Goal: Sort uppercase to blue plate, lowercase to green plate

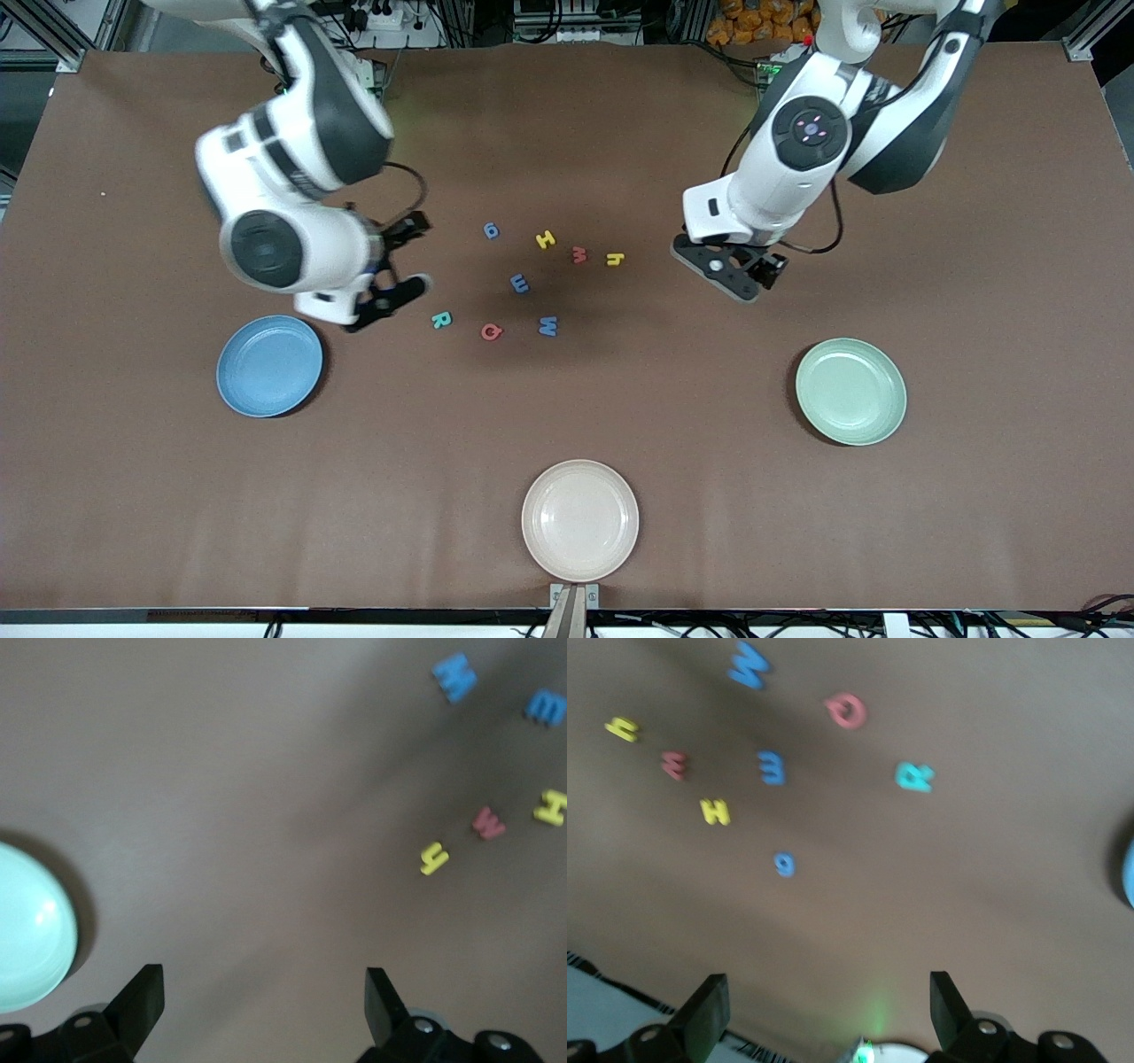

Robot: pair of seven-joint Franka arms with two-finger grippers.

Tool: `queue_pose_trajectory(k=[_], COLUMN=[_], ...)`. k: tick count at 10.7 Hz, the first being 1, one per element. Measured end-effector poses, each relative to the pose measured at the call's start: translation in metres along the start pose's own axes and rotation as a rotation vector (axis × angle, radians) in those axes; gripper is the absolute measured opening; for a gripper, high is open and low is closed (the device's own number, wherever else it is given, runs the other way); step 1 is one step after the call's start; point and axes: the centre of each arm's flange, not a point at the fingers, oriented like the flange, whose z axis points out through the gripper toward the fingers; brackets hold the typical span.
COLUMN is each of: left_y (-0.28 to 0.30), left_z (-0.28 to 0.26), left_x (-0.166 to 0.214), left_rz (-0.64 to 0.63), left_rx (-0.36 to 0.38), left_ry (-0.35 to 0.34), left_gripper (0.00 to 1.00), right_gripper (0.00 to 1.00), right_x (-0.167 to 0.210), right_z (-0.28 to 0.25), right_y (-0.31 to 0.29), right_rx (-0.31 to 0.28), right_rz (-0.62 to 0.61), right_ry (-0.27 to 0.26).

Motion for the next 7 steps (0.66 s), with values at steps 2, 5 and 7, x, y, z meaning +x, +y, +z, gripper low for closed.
queue_pose_trajectory(k=[2,5,7], left_y=[0.037,0.075,0.082], left_z=[0.041,0.096,0.123], left_x=[0.001,0.01,0.017], left_rz=[0.111,0.268,0.335], left_rx=[0.011,0.055,0.073], left_ry=[0.049,0.098,0.124], left_gripper=[1.0,1.0,1.0], right_gripper=[1.0,1.0,1.0], right_x=[0.023,0.046,0.061], right_z=[0.026,0.058,0.075], right_y=[-0.025,-0.041,-0.046], right_rx=[-0.017,-0.029,-0.074], right_rz=[-0.034,-0.058,-0.078], right_ry=[0.02,0.025,0.085])
